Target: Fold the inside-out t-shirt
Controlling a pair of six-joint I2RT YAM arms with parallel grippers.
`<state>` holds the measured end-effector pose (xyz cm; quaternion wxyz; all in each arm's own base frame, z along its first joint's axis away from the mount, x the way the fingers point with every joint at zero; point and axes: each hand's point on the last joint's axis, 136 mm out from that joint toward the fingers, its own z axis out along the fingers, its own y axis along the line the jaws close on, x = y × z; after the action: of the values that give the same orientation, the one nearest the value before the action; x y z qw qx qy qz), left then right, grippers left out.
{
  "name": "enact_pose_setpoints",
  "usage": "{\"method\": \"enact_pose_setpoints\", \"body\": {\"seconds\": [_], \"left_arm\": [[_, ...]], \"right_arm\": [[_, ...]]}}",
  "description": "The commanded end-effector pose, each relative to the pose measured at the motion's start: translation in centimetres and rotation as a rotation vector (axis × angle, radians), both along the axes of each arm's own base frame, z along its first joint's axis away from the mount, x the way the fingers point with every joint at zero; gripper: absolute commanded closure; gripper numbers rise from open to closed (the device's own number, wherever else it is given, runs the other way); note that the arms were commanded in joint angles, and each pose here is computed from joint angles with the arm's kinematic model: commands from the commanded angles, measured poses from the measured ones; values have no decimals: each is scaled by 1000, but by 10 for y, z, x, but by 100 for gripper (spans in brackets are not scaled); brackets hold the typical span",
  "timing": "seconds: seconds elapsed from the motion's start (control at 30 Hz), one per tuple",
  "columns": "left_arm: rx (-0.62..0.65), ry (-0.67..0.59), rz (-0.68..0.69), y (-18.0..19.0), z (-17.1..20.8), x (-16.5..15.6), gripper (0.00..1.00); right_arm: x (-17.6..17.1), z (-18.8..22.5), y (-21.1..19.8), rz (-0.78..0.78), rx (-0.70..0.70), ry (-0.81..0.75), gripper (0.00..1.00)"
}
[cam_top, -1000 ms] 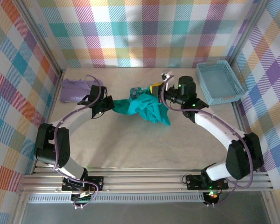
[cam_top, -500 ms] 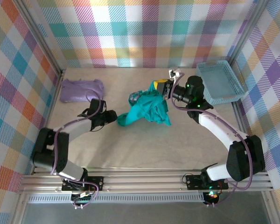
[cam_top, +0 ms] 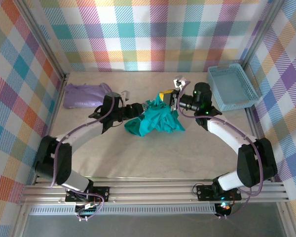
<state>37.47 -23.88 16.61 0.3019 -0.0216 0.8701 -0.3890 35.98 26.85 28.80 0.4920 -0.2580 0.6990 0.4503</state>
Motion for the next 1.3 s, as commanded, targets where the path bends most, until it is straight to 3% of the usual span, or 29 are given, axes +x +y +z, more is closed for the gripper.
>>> {"method": "enact_pose_setpoints", "body": {"seconds": [0.0, 0.03, 0.07, 0.23, 0.37, 0.5, 0.6, 0.8, 0.93, 1.27], "left_arm": [[-18, 22, -20, -11, -8, 12, 80], [15, 35, 26, -4, -17, 18, 97], [66, 52, 92, 8, -29, 23, 100], [185, 110, 279, 56, -70, 29, 100], [277, 104, 385, 87, -81, 22, 99], [290, 41, 396, 97, -67, 14, 87], [272, -8, 365, 96, -52, 3, 65], [206, -120, 242, 74, -15, -19, 35], [194, -141, 49, 28, 0, -24, 33], [240, -36, -284, -60, -33, -24, 35]], "right_arm": [[1, 49, 2, 17, 77, -111, 100], [3, 64, -1, -2, 103, -125, 100], [4, 82, -8, -27, 140, -136, 100], [0, 146, -40, -93, 333, -182, 100], [-2, 113, -35, -66, 313, -103, 100], [2, 51, -33, -80, 236, 6, 100], [-3, 16, -28, -43, 192, 76, 100], [-25, -32, -21, 66, 79, 154, 100], [-44, -55, -22, 112, 48, 194, 100], [-58, -63, -31, 86, -3, 191, 100]]}}
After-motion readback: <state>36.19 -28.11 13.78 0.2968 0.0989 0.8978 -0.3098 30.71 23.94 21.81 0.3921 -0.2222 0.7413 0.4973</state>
